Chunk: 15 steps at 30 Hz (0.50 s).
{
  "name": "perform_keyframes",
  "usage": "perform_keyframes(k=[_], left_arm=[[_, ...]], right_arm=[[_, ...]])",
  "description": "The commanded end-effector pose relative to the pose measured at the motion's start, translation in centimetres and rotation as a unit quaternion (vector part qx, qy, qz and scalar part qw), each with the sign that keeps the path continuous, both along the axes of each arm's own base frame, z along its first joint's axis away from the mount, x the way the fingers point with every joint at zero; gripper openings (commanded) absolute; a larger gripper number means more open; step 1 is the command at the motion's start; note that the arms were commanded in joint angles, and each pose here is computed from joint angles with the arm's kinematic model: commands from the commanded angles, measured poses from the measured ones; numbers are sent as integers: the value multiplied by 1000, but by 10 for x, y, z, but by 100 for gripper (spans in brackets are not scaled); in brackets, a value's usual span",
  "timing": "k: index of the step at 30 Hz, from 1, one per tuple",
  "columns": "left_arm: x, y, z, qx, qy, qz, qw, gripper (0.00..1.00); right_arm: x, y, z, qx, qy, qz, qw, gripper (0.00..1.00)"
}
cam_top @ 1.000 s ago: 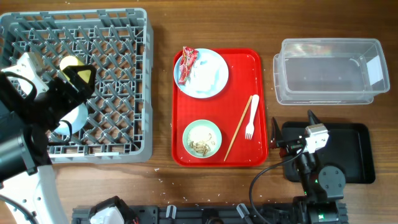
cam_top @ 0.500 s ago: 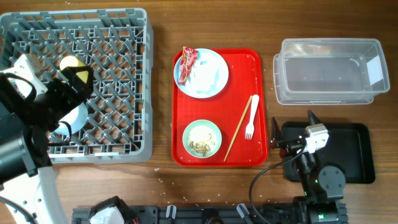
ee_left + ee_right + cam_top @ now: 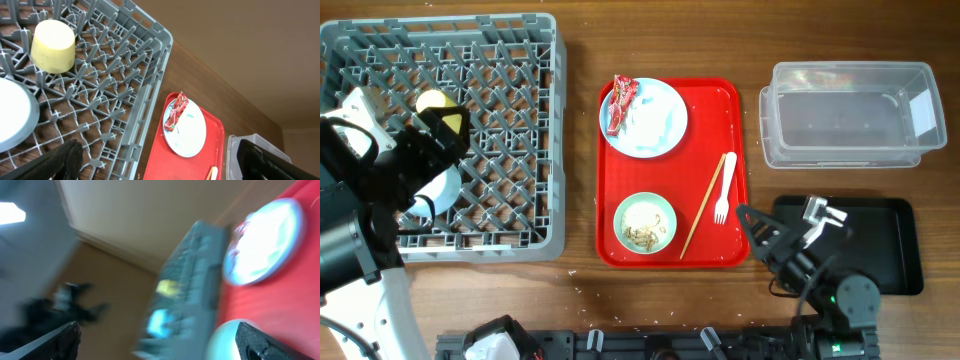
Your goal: Sort waste into correct bins and load items into the dishwasher rack
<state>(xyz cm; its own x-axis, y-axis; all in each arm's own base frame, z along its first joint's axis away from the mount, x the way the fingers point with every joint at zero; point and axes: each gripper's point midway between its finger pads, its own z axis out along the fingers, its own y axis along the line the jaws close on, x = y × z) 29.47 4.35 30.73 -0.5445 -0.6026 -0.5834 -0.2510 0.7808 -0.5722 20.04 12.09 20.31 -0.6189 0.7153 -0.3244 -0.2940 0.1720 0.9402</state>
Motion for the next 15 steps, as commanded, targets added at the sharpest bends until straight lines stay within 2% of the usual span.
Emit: perform_keyframes(k=[1,3,5,7,11,15], left_arm=[[0,0,1,8,-3,-2,1000,100],[0,0,1,8,-3,-2,1000,100],[0,0,1,8,-3,-2,1000,100],[0,0,1,8,-3,-2,1000,100],[0,0,1,8,-3,-2,1000,100],[0,0,1,8,-3,-2,1000,100]], right_arm=[[-16,3,46,123,1,49,991,100],[-29,-6,88,134,-109,32,984,100],[-36,-13,112,141,-153,12,978,100],[-34,-15,122,122,-167,-5,978,100],[-18,-7,130,-4,-175,-26,984,100],[9,5,129,-137,-149,-4,979,100]])
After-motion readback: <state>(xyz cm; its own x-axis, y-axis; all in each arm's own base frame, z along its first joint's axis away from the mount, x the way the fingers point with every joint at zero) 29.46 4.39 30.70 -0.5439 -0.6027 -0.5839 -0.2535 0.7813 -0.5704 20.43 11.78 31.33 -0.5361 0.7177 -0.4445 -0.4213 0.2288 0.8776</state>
